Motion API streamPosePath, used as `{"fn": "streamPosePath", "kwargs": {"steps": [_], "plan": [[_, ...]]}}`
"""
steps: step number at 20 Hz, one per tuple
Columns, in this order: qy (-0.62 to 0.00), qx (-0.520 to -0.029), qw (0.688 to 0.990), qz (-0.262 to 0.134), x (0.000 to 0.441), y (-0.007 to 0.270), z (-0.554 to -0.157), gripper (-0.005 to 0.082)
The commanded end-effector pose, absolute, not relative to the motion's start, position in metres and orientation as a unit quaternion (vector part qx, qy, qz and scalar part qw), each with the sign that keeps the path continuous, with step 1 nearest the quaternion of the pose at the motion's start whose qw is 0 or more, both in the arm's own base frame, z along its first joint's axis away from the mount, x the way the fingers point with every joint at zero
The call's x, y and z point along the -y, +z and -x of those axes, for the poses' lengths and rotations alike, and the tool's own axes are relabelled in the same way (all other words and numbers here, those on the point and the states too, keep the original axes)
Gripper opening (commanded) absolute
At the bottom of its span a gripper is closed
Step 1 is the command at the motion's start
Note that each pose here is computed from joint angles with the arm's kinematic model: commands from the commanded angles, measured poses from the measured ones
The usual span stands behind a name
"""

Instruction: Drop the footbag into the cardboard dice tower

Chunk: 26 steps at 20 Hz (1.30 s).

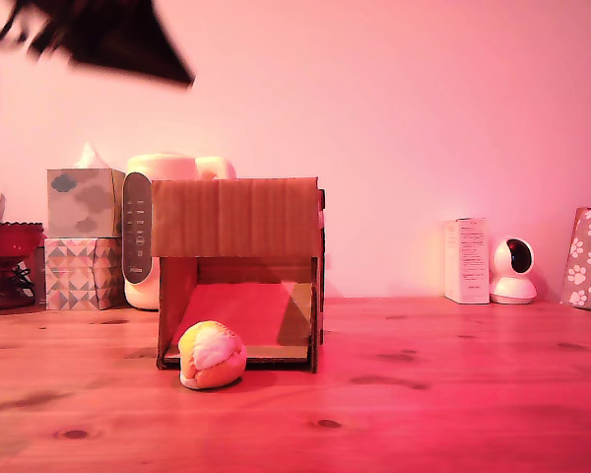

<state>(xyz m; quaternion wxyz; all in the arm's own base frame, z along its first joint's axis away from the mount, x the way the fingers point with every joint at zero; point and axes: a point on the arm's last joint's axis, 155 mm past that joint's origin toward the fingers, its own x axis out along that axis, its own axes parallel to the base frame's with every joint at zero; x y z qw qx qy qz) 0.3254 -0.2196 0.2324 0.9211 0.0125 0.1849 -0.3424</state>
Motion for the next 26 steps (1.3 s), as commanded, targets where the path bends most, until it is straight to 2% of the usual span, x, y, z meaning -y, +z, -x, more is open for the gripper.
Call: {"fn": "streamPosePath", "kwargs": {"steps": [1, 7, 13, 15, 20, 26], "plan": [[-0.34, -0.187, 0.922, 0.002, 0.215, 0.221, -0.323, -0.0024], [-0.334, -0.177, 0.925, 0.024, 0.2, 0.197, -0.302, -0.0024], [-0.312, -0.197, 0.928, 0.046, 0.178, 0.176, -0.286, -0.0024], [-0.309, -0.215, 0.925, 0.045, 0.174, 0.164, -0.279, -0.0024], [-0.296, -0.306, 0.904, 0.035, 0.168, 0.116, -0.262, -0.0024], [-0.31, -0.345, 0.885, 0.038, 0.175, 0.094, -0.258, -0.0024]]}}
